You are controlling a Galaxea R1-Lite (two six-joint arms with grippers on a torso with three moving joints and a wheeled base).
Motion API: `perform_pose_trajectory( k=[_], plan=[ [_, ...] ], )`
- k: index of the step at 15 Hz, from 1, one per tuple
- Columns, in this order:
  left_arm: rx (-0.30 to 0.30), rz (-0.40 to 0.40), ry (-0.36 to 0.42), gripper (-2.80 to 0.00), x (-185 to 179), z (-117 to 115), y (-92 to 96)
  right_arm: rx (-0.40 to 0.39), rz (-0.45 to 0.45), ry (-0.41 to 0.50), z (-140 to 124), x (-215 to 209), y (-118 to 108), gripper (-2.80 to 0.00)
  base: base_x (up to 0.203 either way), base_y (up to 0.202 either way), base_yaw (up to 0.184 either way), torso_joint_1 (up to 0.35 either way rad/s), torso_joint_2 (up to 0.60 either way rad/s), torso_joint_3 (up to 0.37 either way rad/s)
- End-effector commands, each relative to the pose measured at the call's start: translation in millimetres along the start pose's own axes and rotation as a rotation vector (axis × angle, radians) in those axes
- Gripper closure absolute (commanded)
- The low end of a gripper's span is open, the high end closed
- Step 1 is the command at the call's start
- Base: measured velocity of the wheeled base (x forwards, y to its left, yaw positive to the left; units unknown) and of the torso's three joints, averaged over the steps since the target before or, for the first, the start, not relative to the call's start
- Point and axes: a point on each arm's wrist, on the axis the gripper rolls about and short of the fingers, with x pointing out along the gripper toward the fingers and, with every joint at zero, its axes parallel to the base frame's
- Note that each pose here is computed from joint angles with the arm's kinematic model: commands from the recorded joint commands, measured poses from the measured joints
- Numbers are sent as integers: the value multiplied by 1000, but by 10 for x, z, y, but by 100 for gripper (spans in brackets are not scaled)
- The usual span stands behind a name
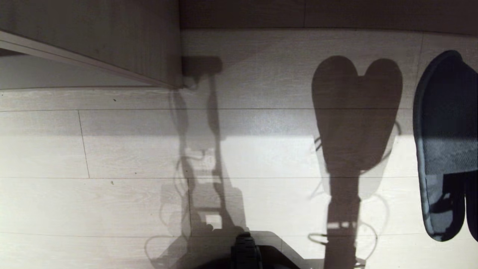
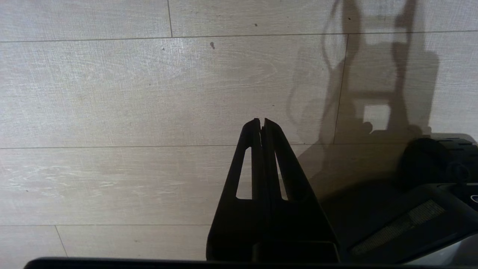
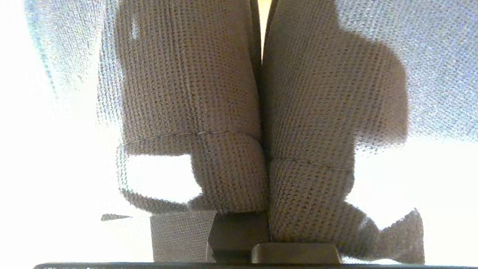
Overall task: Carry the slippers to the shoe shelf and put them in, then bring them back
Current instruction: Place the slippers into the shoe cabinet
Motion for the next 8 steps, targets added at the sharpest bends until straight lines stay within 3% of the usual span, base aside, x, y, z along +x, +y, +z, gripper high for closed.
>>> perform_pose_trajectory(
  k=[1, 8],
  plan=[
    [0, -1, -1, 0, -1, 0, 0, -19, 6, -82, -20, -364, 15, 0, 0, 0, 0, 0, 0, 0],
    [0, -1, -1, 0, -1, 0, 0, -77, 55, -83, -532, -1139, 56, 0, 0, 0, 0, 0, 0, 0]
  ],
)
